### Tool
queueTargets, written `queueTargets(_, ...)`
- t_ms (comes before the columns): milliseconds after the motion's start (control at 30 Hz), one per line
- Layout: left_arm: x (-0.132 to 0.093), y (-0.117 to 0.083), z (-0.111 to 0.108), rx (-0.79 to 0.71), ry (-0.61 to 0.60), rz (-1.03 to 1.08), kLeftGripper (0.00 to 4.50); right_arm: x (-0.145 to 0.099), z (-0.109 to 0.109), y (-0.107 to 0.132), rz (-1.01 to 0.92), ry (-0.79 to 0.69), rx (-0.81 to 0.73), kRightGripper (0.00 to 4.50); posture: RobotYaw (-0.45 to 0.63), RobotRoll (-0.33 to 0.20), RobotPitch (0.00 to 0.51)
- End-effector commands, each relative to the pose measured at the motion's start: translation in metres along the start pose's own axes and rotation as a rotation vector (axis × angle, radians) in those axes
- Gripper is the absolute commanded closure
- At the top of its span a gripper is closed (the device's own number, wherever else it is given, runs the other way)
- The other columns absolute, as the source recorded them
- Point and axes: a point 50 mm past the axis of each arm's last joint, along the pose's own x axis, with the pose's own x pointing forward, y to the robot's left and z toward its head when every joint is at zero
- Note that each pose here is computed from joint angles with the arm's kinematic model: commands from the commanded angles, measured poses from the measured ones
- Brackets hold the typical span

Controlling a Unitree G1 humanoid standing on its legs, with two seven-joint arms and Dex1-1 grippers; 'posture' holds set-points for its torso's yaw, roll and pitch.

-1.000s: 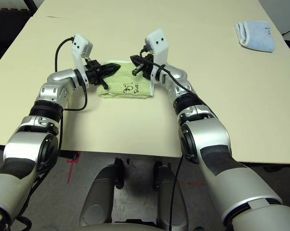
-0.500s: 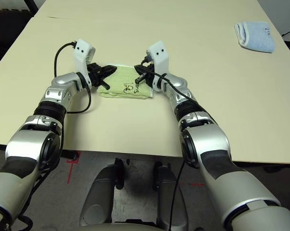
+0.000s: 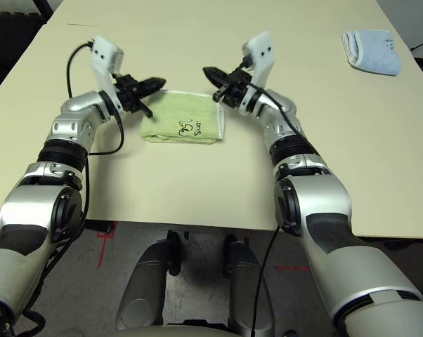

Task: Fold the towel and set it aside.

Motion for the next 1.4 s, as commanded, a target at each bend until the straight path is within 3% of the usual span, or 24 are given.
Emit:
queueTargets(33,-0.012,0.000,-0.009,-0.013,-0.006,0.074,4.47,-0.006,0.000,0.001,0.003,-0.042,0.015,4.50,0.03,0.000,0.243)
queueTargets(267,-0.038,-0.014,-0.018,-0.011,0.063,-0.136,4.47,-0.028,-0.008,0.004,0.158,0.019,0.052,4.50,0.03,0.000,0.246)
queueTargets(400,-0.056,-0.009,-0.022,0.001,0.146,-0.206,3.71,-0.042,-0.010,0.003,0.263,0.095,0.009,4.50,0.03,0.000,0.249)
queueTargets(533,-0.069,0.001,-0.024,0.042,0.203,-0.197,2.25,-0.052,-0.012,0.001,0.316,0.170,-0.052,3.45,0.02,0.000,0.250)
queueTargets(733,-0.077,0.006,-0.026,0.037,0.211,-0.177,0.00,-0.056,-0.014,0.000,0.327,0.202,-0.034,1.19,0.03,0.000,0.251)
queueTargets(833,-0.082,0.003,-0.030,0.011,0.239,-0.226,0.00,-0.060,-0.018,0.002,0.369,0.247,-0.015,0.04,0.03,0.000,0.252)
queueTargets(1067,-0.085,0.004,-0.027,-0.165,0.312,-0.322,0.00,-0.070,-0.013,0.000,0.430,0.289,-0.055,0.04,0.02,0.000,0.258)
queueTargets(1333,-0.074,0.001,-0.020,-0.022,0.342,-0.565,0.00,-0.085,-0.004,-0.005,0.462,0.289,-0.092,0.04,-0.01,0.000,0.261)
queueTargets(1400,-0.065,0.000,-0.020,-0.158,0.344,-0.520,0.00,-0.086,-0.002,-0.005,0.453,0.286,-0.091,0.04,-0.01,0.000,0.262)
